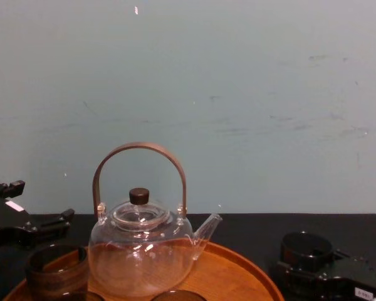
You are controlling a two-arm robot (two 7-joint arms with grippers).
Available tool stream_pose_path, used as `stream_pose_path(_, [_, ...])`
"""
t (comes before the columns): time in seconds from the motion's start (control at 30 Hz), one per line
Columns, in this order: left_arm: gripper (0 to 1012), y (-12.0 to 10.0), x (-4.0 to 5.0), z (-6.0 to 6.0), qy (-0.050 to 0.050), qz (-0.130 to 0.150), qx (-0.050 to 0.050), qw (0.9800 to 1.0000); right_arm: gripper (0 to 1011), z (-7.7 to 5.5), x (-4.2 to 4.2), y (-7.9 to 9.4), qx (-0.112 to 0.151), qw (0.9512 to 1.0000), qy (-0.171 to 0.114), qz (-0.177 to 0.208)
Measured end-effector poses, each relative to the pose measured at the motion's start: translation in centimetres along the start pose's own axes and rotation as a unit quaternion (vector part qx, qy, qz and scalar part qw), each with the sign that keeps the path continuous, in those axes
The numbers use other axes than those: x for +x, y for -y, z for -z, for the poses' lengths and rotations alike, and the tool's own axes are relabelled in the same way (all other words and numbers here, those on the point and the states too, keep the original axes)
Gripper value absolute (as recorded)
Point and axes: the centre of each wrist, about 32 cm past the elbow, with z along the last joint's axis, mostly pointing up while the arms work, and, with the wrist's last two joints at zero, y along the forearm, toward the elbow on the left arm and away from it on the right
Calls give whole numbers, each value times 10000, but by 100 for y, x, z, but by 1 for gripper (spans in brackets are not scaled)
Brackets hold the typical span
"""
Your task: Pick up the glass from the table and place it on the tray.
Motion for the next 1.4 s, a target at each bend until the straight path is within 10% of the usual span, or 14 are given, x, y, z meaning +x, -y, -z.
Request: stream_pose_path(1.4, [1001, 0, 0, 0, 0, 0, 0, 10000, 905, -446, -331, 237, 621, 9955, 461, -546])
